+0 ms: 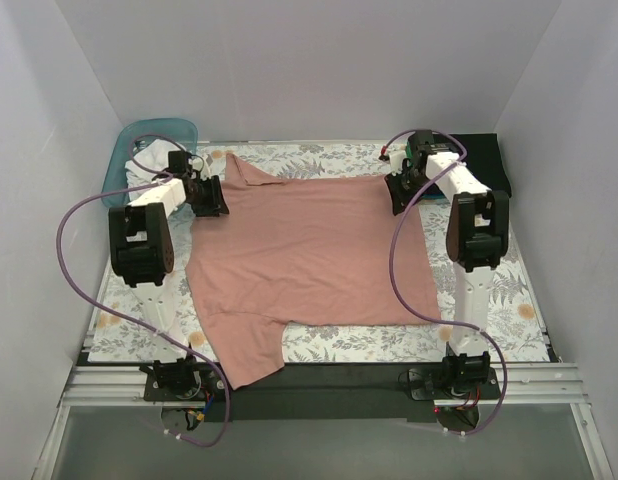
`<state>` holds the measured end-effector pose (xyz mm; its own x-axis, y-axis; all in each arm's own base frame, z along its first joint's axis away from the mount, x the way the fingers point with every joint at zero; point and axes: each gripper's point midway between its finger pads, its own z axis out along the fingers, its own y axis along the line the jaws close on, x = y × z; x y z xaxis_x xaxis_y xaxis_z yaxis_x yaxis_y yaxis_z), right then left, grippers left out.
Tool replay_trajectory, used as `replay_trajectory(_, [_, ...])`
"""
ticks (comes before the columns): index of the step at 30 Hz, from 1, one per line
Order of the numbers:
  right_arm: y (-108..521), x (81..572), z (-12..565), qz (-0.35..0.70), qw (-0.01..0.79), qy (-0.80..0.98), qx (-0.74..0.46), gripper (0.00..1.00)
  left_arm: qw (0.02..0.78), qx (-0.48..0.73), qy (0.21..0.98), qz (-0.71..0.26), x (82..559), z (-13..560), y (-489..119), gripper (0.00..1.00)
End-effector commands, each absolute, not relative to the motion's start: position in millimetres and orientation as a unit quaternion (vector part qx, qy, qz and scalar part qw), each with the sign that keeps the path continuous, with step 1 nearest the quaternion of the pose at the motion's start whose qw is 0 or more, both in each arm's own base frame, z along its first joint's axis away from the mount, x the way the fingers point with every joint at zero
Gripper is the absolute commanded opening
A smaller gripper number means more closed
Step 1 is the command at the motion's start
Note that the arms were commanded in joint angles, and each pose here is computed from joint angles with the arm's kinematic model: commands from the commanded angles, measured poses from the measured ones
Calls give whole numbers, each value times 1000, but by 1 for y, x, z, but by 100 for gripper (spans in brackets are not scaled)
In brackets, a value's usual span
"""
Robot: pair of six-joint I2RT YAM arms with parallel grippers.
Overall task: Fold and stack the t-shirts
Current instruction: Flatten the tshirt out
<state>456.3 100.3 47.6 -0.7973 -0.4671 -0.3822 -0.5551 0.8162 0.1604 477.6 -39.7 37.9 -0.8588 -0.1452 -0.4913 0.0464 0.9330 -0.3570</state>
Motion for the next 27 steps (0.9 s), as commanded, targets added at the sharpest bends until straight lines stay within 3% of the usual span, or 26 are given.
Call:
replay_trajectory(1, [103, 483, 40, 125, 186, 940, -259, 29, 300, -31, 940, -157, 501, 50, -28, 37])
replay_trajectory(11, [99, 553, 11, 77, 237, 936, -249, 32, 265, -33, 958, -109, 541, -13, -9, 35])
replay_trajectory(16, [105, 581, 60, 69, 301, 913, -266, 47, 320, -14, 935, -151, 581, 48, -24, 40])
replay_trajectory(20, [127, 554, 128, 120, 339, 886, -291, 61, 344, 16, 918, -194, 566, 118, -40, 46])
replay_trajectory(21, [130, 537, 126, 133, 324, 888, -297, 64, 372, 36, 903, -211, 557, 162, -47, 48])
replay_trajectory(22, [137, 523, 164, 141, 351, 872, -311, 66, 369, 52, 902, -220, 544, 168, -52, 56])
replay_trajectory(24, [141, 499, 182, 145, 356, 861, -333, 70, 389, 90, 887, -232, 512, 215, -60, 64])
replay_trajectory(27, [140, 441, 193, 150, 334, 854, -370, 72, 367, 153, 886, -238, 459, 217, -67, 71])
